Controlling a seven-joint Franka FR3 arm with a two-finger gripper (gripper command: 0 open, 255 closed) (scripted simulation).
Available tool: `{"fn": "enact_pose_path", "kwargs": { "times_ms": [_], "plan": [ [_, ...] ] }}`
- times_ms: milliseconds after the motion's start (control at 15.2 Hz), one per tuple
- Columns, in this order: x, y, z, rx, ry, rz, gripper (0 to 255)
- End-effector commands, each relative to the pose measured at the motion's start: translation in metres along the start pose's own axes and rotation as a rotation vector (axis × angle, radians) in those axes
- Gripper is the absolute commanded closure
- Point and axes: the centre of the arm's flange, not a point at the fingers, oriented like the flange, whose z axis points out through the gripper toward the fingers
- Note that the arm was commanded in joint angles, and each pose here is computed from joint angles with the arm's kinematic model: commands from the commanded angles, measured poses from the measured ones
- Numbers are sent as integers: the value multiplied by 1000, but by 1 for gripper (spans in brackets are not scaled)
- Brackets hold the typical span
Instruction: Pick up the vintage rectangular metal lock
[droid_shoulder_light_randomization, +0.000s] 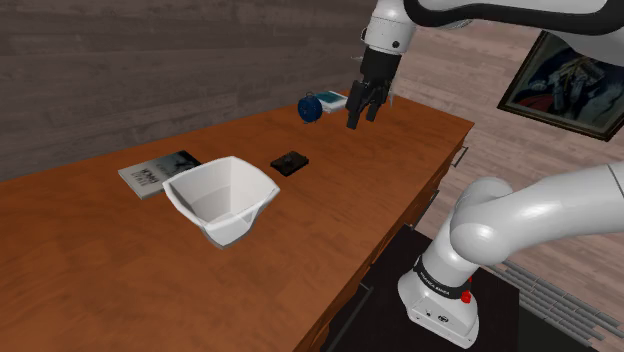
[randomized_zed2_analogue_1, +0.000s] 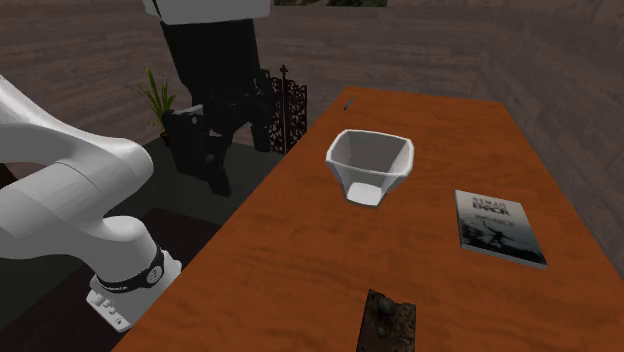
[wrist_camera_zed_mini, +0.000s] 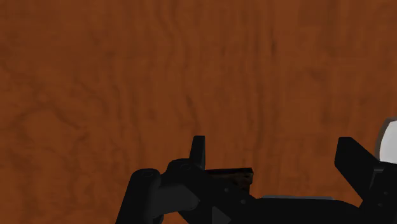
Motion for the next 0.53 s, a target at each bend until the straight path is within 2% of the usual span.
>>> {"fn": "enact_pose_path", "kwargs": {
  "times_ms": [0, 462],
  "plan": [
    [0, 0, 0, 0, 0, 0, 0],
    [66, -13, 60, -71, 30, -31, 0]
  ]
}}
